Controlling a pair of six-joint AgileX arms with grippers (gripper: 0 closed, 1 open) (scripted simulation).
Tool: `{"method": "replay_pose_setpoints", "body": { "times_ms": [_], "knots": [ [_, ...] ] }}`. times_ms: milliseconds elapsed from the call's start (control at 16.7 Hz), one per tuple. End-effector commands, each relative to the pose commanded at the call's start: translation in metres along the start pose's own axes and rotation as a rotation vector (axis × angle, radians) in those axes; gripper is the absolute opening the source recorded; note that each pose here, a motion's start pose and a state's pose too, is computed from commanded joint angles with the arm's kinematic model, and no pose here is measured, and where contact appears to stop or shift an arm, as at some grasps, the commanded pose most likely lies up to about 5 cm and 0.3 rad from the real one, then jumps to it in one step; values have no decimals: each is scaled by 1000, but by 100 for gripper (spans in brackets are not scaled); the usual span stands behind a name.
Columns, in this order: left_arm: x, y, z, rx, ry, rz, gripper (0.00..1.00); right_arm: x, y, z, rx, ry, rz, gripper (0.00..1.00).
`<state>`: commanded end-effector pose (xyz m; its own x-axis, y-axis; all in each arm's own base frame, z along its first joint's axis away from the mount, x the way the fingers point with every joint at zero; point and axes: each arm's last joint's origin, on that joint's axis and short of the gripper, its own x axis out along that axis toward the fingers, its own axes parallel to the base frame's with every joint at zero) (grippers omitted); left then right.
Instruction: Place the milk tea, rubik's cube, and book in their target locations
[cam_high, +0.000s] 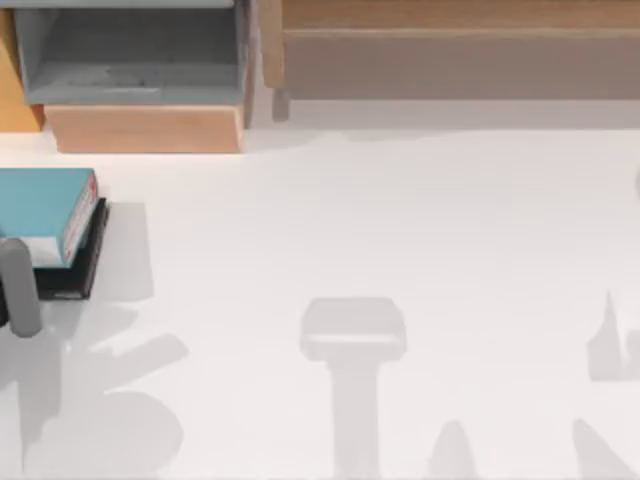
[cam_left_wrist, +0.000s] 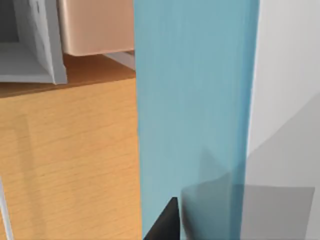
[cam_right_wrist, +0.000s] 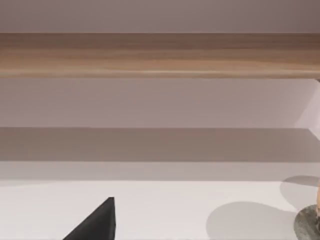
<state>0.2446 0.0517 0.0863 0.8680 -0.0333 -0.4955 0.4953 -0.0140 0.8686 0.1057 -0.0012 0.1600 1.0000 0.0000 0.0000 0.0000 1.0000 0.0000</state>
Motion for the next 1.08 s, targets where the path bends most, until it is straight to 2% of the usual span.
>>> {"method": "replay_pose_setpoints", "body": {
  "times_ms": [60,540,1080],
  "knots": [
    [0,6,0,11,-1,25,0,0,0,0,0,0,0,100],
    [5,1,0,0,0,0,0,0,0,0,0,0,0,100],
    [5,1,0,0,0,0,68,0,0,0,0,0,0,100]
  ]
}}
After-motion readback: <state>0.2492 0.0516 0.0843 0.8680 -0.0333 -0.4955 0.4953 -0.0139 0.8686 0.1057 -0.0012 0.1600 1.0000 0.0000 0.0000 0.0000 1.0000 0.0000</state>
